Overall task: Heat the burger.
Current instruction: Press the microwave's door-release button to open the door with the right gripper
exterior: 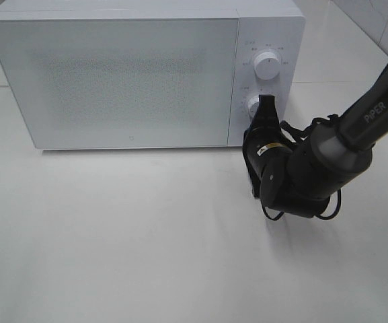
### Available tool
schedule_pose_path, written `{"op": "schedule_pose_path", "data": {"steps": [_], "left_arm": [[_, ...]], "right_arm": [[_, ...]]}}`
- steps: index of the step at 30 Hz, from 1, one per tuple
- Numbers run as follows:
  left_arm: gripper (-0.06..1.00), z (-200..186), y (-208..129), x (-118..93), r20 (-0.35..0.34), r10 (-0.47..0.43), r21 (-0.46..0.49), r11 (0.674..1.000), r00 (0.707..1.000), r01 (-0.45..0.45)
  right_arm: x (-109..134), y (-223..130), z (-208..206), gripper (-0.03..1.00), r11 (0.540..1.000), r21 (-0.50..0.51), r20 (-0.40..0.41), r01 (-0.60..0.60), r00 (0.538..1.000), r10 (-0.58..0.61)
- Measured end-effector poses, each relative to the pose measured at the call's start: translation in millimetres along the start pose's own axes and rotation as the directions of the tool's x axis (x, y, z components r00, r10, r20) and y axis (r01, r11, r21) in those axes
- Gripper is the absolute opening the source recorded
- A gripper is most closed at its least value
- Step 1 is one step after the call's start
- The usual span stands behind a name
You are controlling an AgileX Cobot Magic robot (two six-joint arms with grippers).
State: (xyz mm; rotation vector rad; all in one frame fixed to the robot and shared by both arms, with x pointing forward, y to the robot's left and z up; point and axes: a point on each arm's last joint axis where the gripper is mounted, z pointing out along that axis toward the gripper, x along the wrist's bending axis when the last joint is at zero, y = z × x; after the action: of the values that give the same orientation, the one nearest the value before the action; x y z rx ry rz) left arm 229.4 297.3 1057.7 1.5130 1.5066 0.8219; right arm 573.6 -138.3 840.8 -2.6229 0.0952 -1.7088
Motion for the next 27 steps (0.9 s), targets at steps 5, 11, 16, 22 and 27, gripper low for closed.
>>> {"op": "schedule_pose_path", "data": {"steps": [5,11,16,22,27], "left_arm": [[0.99,0.0,0.0,0.0,0.000,0.000,0.000,1.000,1.000,0.000],[0.99,0.0,0.0,0.0,0.000,0.000,0.000,1.000,1.000,0.000],[0.99,0.0,0.0,0.0,0.000,0.000,0.000,1.000,1.000,0.000],[0.99,0.0,0.0,0.0,0.000,0.000,0.000,1.000,1.000,0.000],[0.99,0.0,0.0,0.0,0.000,0.000,0.000,1.000,1.000,0.000]], "right_arm": [[0.5,-1.1,1.2,0.02,1.000,-0.004,-0.005,-0.001,1.000,0.001],[1.9,-3.1,4.9,0.02,1.000,-0.013,-0.008,-0.005,1.000,0.005],[2.4,-4.3,7.8,0.02,0.999,-0.027,-0.003,-0.017,1.000,0.017],[4.2,-6.4,12.8,0.02,0.997,-0.061,-0.021,-0.049,0.999,0.048],[3.6,-8.8,14.4,0.02,0.996,-0.073,-0.018,-0.051,0.999,0.049]]}}
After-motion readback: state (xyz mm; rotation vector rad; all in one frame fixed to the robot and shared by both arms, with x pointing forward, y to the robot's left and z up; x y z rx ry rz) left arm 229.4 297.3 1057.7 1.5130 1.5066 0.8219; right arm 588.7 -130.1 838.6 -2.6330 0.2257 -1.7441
